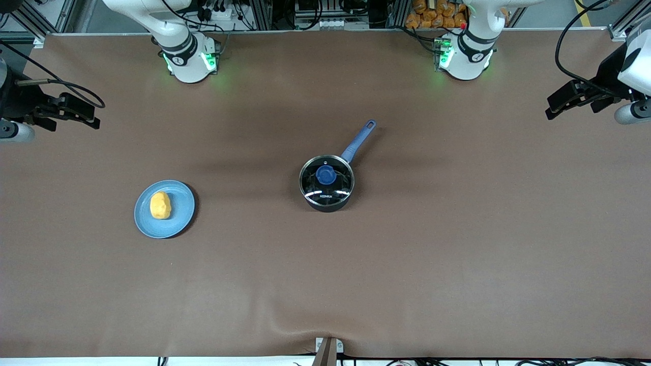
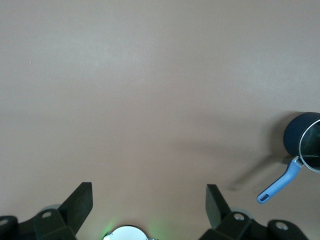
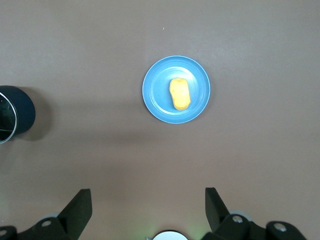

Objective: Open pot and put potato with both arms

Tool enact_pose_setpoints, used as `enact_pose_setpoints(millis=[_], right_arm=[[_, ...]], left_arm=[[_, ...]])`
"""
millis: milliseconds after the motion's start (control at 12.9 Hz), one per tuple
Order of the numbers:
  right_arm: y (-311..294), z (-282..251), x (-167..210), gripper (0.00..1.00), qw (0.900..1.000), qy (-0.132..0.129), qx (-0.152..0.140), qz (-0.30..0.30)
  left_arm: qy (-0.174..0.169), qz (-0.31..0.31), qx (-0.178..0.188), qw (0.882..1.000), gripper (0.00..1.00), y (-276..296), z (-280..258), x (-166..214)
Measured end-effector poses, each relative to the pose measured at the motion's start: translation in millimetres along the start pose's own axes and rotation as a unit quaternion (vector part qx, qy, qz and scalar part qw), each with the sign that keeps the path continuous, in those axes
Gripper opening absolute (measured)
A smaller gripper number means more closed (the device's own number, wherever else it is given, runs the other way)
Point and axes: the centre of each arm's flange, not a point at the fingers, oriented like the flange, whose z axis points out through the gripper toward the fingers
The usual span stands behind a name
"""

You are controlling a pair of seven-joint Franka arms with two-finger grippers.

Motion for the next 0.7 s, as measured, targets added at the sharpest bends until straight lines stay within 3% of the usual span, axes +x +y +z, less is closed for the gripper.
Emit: enact_pose_setpoints(millis=[696], right_arm=[[0.4,0.0,0.0,1.00,1.000,0.000,0.000,0.000]], left_arm=[[0.001,-0.004,0.000,1.000,1.00,-5.1,-6.5,-0.2]])
